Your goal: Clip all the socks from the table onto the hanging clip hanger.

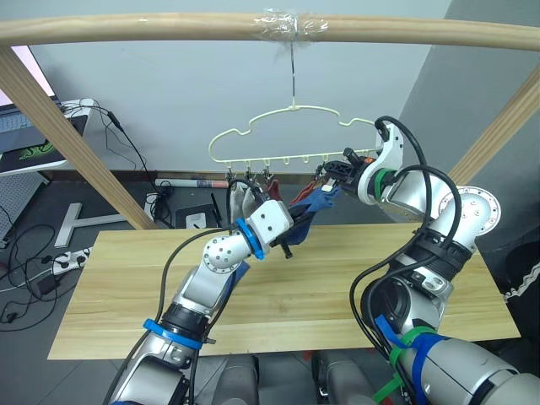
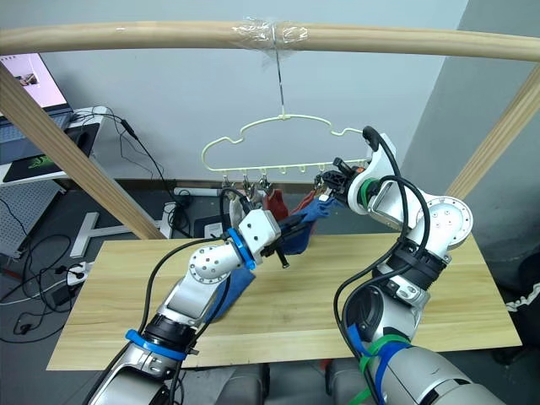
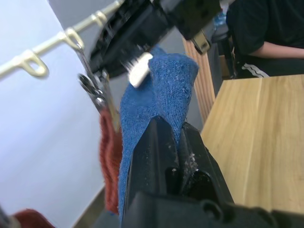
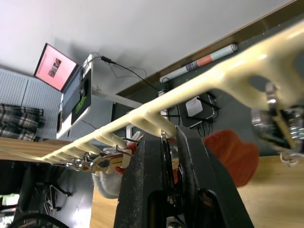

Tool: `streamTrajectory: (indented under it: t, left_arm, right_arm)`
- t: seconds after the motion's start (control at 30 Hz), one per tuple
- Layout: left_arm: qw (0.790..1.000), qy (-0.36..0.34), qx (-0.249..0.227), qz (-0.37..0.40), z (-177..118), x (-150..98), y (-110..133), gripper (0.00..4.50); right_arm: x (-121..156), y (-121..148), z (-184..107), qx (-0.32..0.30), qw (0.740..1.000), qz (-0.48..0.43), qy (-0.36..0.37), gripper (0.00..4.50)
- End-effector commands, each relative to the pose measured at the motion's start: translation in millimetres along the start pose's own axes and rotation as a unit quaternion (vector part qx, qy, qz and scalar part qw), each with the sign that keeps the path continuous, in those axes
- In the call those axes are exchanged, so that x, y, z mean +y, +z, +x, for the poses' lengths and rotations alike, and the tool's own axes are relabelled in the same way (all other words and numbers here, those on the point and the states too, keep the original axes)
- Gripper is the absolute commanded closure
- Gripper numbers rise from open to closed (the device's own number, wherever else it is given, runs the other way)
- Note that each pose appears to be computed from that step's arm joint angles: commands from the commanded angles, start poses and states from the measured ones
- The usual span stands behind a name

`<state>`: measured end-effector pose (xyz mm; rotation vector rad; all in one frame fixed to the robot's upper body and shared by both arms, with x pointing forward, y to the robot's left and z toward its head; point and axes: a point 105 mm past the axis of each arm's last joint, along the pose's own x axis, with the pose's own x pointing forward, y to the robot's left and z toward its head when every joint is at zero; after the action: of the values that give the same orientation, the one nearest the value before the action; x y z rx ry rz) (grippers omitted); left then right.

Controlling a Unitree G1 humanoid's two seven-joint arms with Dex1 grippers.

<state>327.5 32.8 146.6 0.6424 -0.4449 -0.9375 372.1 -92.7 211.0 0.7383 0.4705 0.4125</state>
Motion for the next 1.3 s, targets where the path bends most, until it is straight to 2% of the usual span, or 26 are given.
streamTrajectory:
  t: [0.03,0.3,0.33,0.4,0.57,0.7,0.83,0.9,0.97,1.0,1.07,1.2,1.3]
  left_arm:
    - [0.999,0.002,-0.029,0.02,2,2,16,4.5]
    - [0.999,-0.003,-0.037,-0.006,7,-1,21,4.5]
    - [0.999,-0.004,-0.039,-0.015,8,-1,22,4.5]
    - [0.998,-0.001,-0.038,-0.059,13,1,21,4.5]
    - [0.978,0.006,-0.026,-0.206,19,5,15,3.16]
    - [0.971,-0.005,-0.01,-0.241,10,8,8,1.93]
    - [0.966,0.0,0.012,-0.259,-11,27,-4,0.83]
    - [0.968,-0.013,0.015,-0.249,-23,33,-3,0.83]
    - [0.973,-0.022,0.018,-0.231,-36,41,-2,0.79]
    - [0.974,-0.024,0.019,-0.226,-41,44,-1,0.79]
    - [0.976,-0.028,0.019,-0.215,-51,50,3,0.79]
    - [0.979,-0.04,0.018,-0.199,-63,52,12,0.79]
    - [0.981,-0.045,0.015,-0.189,-64,51,17,0.79]
  right_arm:
    - [18,0,-2,-0.012,0.999,0.007,0.035,3.05]
    - [25,6,-14,-0.04,0.997,-0.016,0.059,0.1]
    - [27,9,-19,-0.049,0.996,-0.031,0.065,0.02]
    - [30,13,-32,-0.065,0.991,-0.073,0.086,0.02]
    - [24,7,-60,-0.088,0.976,-0.184,0.073,0.0]
    - [13,-5,-70,-0.107,0.951,-0.29,0.021,0.0]
    - [-4,-12,-72,-0.161,0.922,-0.35,-0.043,0.0]
    - [-14,-13,-71,-0.189,0.906,-0.371,-0.077,0.0]
    - [-18,-22,-66,-0.199,0.893,-0.394,-0.09,0.62]
    - [-18,-26,-63,-0.202,0.891,-0.398,-0.088,1.07]
    - [-16,-29,-55,-0.214,0.884,-0.405,-0.095,1.59]
    - [-10,-28,-43,-0.243,0.875,-0.408,-0.097,1.59]
    - [-11,-27,-34,-0.249,0.875,-0.402,-0.101,2.45]
